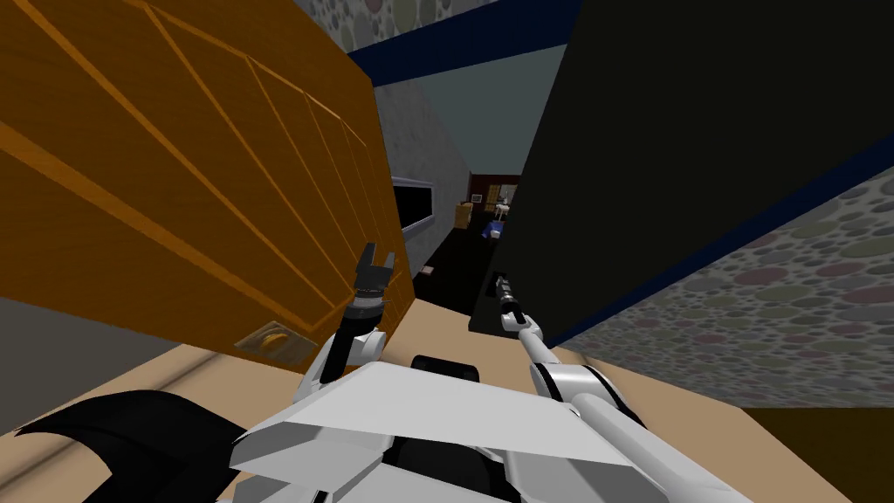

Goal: Pull the door open

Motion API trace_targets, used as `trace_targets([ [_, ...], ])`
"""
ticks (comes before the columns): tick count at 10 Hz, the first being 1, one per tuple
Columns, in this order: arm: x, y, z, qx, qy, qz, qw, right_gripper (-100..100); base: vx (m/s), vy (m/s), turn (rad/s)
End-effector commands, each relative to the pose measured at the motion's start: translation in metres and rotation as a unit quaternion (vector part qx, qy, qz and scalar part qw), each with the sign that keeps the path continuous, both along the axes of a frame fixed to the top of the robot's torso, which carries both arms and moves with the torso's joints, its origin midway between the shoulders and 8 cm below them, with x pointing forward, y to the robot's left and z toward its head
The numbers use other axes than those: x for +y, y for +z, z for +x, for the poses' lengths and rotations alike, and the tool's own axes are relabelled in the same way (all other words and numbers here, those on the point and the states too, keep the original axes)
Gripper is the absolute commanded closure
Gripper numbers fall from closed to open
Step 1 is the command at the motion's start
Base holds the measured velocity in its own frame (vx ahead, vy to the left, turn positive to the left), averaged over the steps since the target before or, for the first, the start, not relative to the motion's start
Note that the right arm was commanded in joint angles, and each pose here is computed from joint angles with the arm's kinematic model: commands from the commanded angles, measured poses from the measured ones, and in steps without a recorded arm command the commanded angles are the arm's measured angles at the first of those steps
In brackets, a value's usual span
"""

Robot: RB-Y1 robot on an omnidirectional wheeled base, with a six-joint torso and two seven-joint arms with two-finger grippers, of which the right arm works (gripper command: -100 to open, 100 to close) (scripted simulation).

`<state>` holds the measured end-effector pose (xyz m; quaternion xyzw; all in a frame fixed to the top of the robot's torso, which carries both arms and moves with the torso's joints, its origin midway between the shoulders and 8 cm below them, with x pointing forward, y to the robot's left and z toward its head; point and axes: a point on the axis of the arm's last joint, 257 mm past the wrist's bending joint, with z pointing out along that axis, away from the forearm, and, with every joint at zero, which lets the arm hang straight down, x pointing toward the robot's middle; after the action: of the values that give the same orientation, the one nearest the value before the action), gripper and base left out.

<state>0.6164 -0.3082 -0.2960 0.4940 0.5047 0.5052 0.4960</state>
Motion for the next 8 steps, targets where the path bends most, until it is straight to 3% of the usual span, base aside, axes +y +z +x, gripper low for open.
trace_targets([
  [1, 0.002, 0.0, 0.001, 0.001, 0.008, 0.001, 1.0, 100, -0.23, -0.143, 0.137],
  [2, 0.003, 0.0, 0.001, 0.001, 0.005, 0.0, 1.0, 100, -0.097, -0.055, 0.049],
  [4, 0.012, -0.003, -0.001, 0.003, 0.021, 0.001, 0.9998, 100, -0.188, -0.081, 0.093],
  [8, 0.027, -0.001, -0.002, 0.001, 0.047, 0.001, 0.9989, 100, -0.215, -0.151, 0.115],
])
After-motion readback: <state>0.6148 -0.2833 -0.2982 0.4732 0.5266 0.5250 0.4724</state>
